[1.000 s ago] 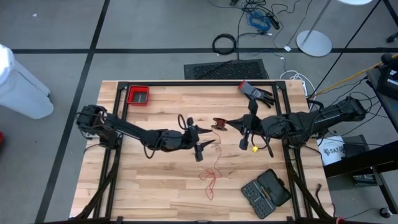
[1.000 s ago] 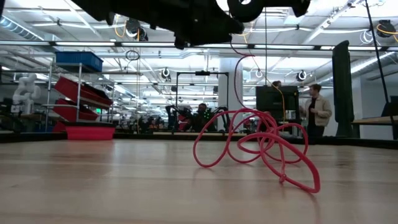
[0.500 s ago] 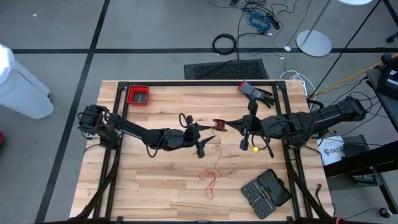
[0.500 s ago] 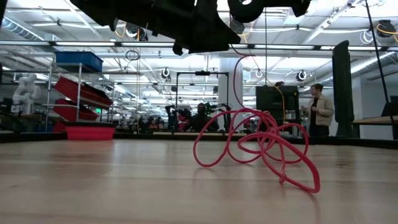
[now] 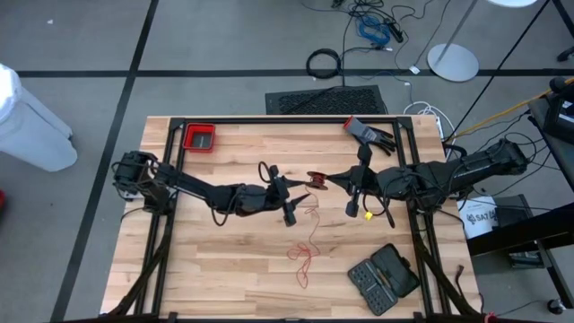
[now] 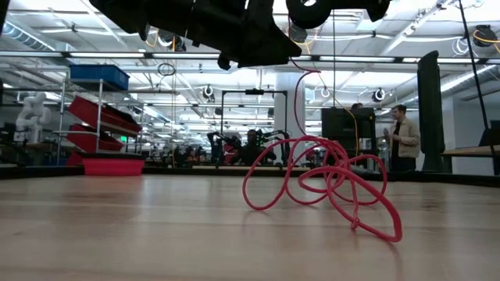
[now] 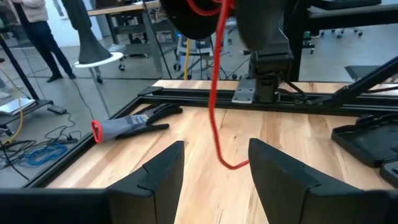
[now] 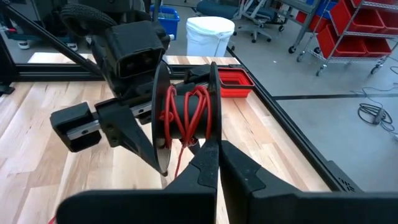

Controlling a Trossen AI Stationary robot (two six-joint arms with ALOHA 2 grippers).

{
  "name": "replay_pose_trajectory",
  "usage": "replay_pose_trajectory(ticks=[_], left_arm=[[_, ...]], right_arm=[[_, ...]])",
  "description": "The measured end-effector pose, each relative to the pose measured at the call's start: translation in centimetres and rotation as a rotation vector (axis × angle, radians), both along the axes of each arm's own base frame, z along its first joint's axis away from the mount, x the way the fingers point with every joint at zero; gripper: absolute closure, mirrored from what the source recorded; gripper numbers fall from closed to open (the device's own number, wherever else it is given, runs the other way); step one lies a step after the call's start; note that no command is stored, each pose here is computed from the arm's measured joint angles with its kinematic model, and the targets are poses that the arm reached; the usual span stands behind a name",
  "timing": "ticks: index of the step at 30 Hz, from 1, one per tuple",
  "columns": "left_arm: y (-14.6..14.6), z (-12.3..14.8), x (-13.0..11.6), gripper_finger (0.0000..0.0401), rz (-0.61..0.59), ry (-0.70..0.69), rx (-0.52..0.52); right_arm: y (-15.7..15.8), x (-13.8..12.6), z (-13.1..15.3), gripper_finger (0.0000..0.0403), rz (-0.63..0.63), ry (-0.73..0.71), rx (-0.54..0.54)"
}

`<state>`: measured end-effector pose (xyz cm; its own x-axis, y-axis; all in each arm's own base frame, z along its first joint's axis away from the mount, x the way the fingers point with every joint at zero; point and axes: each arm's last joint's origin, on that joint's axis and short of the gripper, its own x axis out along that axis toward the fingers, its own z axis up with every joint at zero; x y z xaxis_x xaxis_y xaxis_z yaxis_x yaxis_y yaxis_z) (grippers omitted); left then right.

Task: Coil cords
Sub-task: Uncoil the red wire from the spool

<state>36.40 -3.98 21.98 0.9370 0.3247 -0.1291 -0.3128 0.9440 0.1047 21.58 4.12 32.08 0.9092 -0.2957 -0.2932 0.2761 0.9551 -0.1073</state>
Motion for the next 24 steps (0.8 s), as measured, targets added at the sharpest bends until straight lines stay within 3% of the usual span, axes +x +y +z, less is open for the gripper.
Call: replay_pose_trajectory(ticks=[16, 24], left_arm=[[0.40, 0.00, 0.10, 0.0291, -0.039, -0.001, -0.013], [0.47, 0.02, 0.12, 0.0351, -0.038, -0.001, -0.013]], right_arm=[[0.00, 0.00, 0.00, 0.0403, 0.000, 0.000, 0.000], [0.00, 0.00, 0.00, 0.0403, 0.000, 0.000, 0.000]])
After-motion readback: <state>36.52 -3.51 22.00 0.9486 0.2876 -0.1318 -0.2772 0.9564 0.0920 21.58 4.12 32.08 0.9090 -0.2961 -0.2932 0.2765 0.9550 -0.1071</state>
